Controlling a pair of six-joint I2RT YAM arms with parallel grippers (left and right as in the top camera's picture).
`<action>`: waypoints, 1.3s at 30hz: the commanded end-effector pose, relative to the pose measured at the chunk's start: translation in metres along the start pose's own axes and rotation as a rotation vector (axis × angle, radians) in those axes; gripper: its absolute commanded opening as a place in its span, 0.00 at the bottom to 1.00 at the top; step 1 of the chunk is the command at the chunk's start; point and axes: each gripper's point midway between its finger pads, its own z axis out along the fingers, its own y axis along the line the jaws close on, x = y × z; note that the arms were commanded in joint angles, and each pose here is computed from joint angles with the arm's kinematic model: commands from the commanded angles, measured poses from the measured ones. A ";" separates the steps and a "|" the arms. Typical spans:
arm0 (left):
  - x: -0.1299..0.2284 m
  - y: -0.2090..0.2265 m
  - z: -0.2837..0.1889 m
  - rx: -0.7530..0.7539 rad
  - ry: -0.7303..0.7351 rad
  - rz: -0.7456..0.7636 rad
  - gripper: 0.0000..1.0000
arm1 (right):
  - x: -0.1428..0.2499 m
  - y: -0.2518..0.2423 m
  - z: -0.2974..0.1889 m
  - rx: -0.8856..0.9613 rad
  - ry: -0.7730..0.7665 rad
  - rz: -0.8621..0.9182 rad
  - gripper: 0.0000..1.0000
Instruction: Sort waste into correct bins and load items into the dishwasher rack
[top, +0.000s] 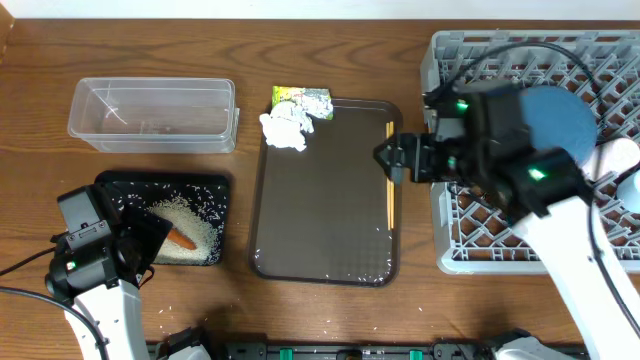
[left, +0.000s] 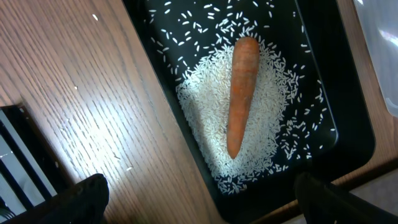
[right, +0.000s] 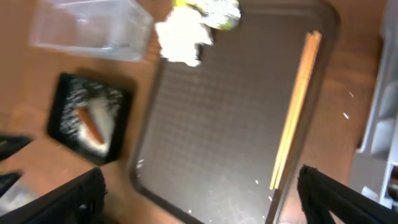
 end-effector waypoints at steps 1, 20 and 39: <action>-0.002 0.004 0.000 -0.019 -0.011 -0.022 0.98 | -0.021 -0.018 -0.001 0.110 -0.066 0.072 0.99; -0.002 0.004 0.000 -0.019 -0.011 -0.022 0.98 | -0.004 -0.175 -0.068 0.583 -0.074 0.405 0.99; 0.081 -0.023 -0.020 0.173 0.436 -0.140 0.98 | -0.004 -0.174 -0.068 0.582 -0.073 0.404 0.99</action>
